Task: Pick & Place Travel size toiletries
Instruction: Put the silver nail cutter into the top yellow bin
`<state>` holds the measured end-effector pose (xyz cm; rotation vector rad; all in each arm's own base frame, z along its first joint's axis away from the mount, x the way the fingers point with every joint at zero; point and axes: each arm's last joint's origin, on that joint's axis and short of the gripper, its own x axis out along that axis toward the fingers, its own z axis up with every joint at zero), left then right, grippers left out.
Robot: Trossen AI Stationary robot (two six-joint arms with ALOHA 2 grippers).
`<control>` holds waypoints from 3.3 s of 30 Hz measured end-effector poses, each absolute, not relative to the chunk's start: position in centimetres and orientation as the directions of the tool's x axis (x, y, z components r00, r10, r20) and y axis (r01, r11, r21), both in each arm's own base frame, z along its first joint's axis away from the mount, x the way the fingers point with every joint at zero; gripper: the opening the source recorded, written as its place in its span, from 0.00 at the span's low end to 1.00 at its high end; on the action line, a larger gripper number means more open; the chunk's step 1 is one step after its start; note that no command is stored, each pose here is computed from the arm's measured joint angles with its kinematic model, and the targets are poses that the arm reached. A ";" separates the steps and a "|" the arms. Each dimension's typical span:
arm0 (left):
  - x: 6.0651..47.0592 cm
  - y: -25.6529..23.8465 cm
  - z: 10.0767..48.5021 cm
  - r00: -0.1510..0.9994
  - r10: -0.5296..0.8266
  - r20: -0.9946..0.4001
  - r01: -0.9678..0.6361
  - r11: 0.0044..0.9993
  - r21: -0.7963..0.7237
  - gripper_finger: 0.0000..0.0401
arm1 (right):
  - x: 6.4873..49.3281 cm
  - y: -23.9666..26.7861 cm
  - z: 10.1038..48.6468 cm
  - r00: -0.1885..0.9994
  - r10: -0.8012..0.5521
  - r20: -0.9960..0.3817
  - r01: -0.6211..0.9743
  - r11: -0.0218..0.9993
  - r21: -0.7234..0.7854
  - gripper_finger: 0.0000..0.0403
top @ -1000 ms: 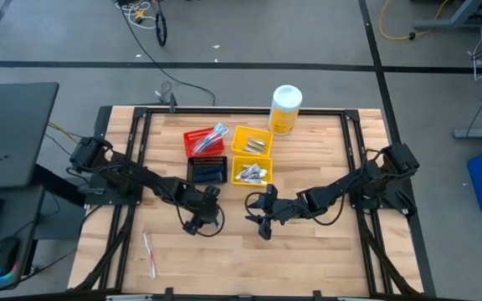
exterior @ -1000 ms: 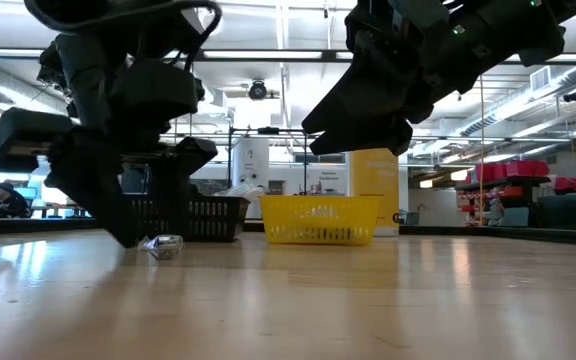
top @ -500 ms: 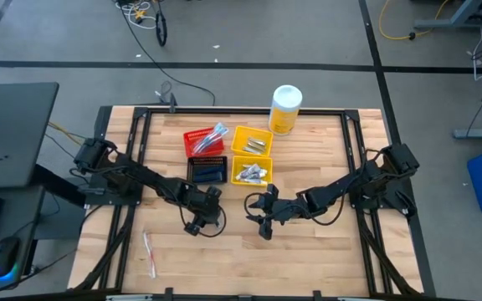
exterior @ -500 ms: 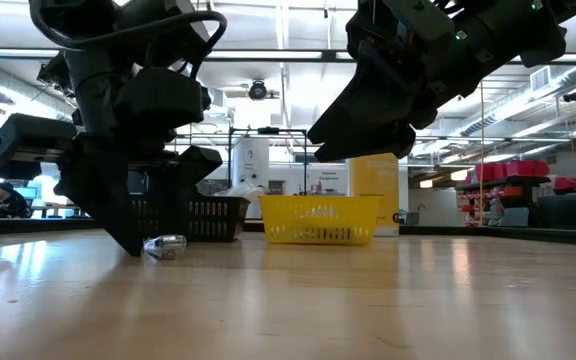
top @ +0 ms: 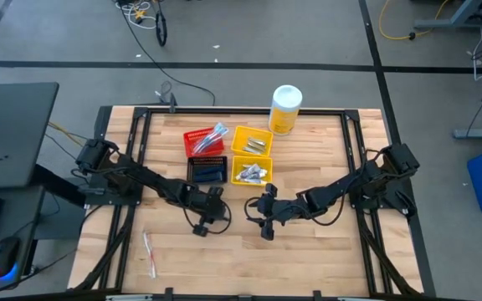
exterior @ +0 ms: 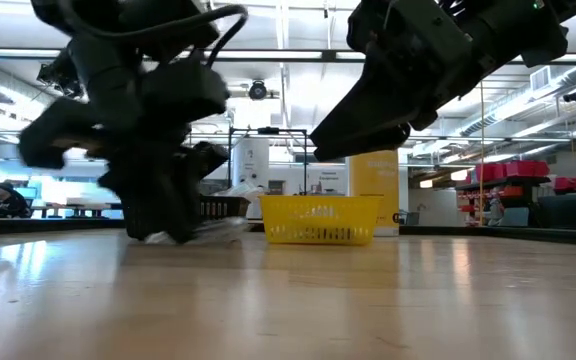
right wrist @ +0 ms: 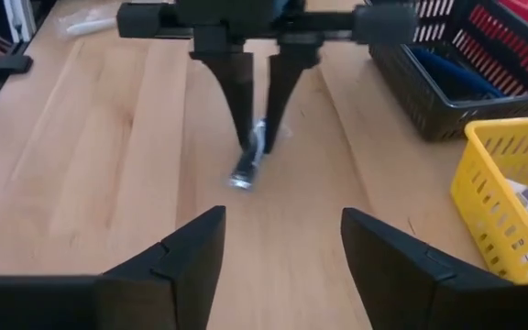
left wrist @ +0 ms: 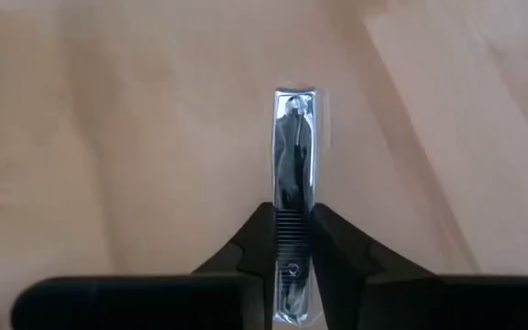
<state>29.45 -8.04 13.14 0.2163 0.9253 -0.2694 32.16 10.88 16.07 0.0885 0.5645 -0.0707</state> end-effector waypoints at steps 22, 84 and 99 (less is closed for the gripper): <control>33.7 -8.7 18.8 0.790 -0.021 -0.613 0.106 0.989 0.103 0.16 | 32.3 10.8 16.3 0.860 -0.062 -0.507 0.085 0.996 0.022 0.50; 33.7 -8.2 19.0 0.802 0.157 -0.576 -0.025 0.973 0.231 0.44 | 32.0 -6.4 17.2 0.641 -0.509 -0.574 0.543 0.830 -0.130 0.17; 32.4 -7.9 21.8 0.824 0.111 -0.555 -0.058 0.992 0.112 0.36 | 31.3 -13.0 13.7 0.649 -0.364 -0.668 0.470 0.883 -0.024 0.17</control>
